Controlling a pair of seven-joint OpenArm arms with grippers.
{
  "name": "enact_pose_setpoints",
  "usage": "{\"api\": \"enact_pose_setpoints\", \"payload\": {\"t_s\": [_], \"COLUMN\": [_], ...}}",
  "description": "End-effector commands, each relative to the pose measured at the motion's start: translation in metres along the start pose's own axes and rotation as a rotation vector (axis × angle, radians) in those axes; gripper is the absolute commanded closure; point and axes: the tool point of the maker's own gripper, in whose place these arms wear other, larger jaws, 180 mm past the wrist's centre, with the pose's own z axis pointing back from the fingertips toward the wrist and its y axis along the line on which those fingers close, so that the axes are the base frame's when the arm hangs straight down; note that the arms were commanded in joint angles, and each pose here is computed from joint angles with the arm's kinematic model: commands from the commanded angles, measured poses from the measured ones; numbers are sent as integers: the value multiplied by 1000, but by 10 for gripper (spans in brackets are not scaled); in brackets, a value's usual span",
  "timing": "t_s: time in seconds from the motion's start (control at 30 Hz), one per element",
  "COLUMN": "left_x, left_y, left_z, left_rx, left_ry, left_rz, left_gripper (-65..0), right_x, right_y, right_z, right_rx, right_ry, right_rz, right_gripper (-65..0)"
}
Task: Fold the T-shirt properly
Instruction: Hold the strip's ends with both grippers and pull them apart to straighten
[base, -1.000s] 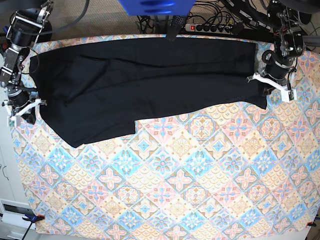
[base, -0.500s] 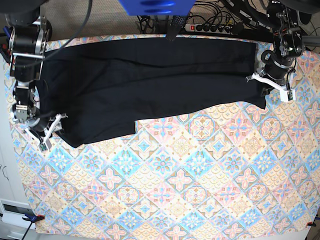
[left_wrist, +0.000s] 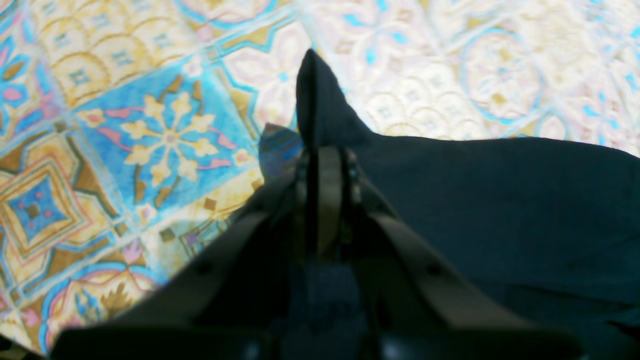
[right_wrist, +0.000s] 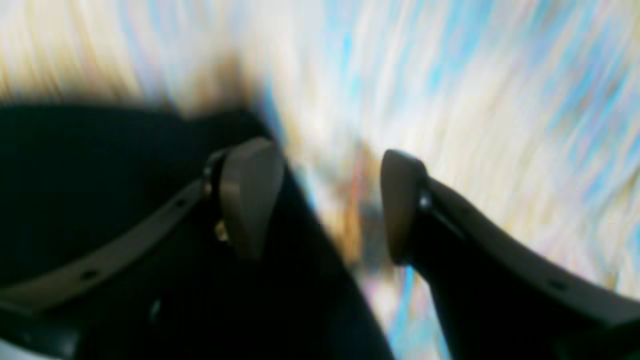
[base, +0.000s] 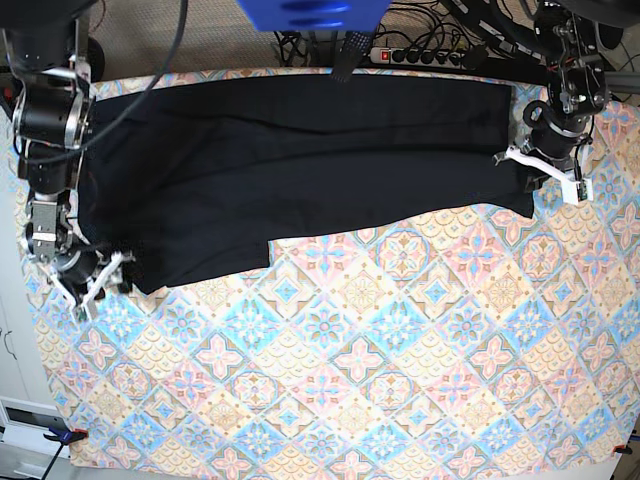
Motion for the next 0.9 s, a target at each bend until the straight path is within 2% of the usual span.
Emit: {"api": "enact_pose_setpoints", "payload": {"t_s": [0.0, 0.27, 0.53, 0.63, 0.87], "left_x": [12, 12, 12, 12, 12], "left_y": [0, 0, 1, 1, 0], "left_z": [2, 2, 3, 3, 2], "left_rx": [-4, -4, -3, -1, -4], "left_ry": [-39, -39, -39, -39, -38], "left_rz": [-11, -11, -11, -10, -11], "left_gripper": [0, 0, 0, 0, 0], "right_x": [-1, -14, -15, -16, -14], "right_y": [-12, 11, 13, 13, 12], "right_z": [6, -2, -3, -3, -3], "right_rx": [-17, 44, 49, 49, 47], "right_ry": [10, 87, 90, 92, 86], "right_rz": [11, 131, 137, 137, 132], "right_gripper": [-344, -342, -339, -288, -122]}}
